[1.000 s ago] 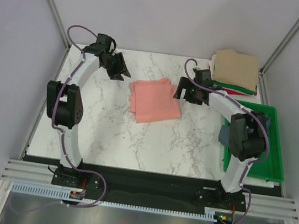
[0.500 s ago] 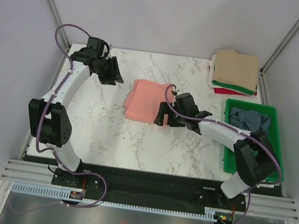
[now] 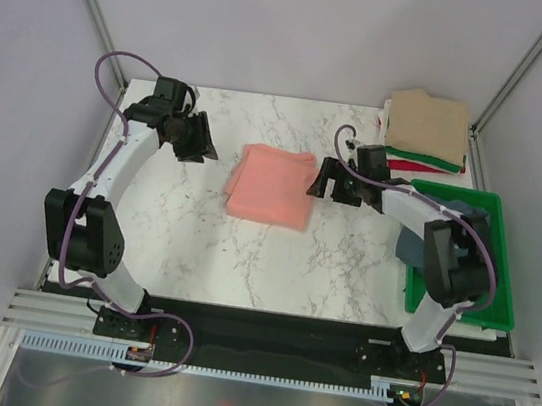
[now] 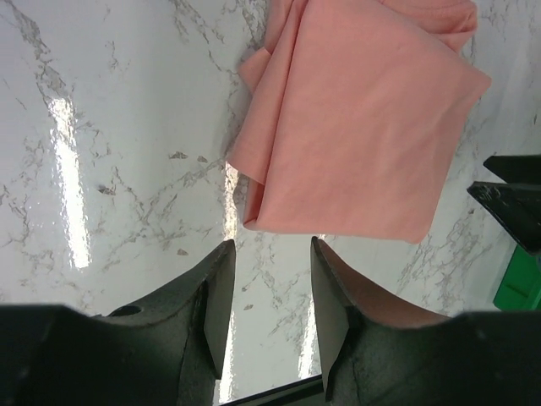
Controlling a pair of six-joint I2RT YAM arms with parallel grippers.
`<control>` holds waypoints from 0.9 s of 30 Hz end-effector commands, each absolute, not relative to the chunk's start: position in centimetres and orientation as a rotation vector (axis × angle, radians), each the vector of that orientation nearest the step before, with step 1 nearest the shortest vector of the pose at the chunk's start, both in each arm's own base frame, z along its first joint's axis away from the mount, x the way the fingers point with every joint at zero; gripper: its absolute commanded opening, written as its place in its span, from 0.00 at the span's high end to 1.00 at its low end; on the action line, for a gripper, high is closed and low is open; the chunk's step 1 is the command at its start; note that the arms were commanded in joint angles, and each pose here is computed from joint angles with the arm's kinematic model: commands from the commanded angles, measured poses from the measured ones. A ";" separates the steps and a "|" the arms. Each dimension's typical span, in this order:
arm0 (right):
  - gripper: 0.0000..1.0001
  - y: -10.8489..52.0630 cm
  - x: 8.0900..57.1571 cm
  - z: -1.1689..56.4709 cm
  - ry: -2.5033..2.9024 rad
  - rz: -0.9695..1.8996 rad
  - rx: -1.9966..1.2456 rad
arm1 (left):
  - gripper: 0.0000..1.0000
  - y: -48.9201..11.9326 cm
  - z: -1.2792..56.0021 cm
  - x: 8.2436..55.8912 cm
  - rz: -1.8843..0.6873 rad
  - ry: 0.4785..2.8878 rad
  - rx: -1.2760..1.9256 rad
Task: Fold and stack the t-shirts
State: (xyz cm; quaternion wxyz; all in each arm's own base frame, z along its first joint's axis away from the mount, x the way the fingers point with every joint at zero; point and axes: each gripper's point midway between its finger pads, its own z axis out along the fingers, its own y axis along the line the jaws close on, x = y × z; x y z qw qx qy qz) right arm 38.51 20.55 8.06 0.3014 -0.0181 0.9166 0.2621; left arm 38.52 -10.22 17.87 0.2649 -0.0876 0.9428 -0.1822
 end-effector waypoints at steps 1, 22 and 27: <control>0.03 23.8 41.6 8.4 2.338 0.877 -0.164 | 0.52 -9.9 19.1 38.7 -0.474 2.486 -0.181; 0.77 28.0 46.1 1.1 2.223 1.274 0.002 | 0.53 -10.3 19.5 38.5 -0.516 2.477 -0.170; 1.00 29.0 45.2 4.3 2.116 1.397 -0.090 | 0.54 -10.2 19.5 38.4 -0.499 2.474 -0.174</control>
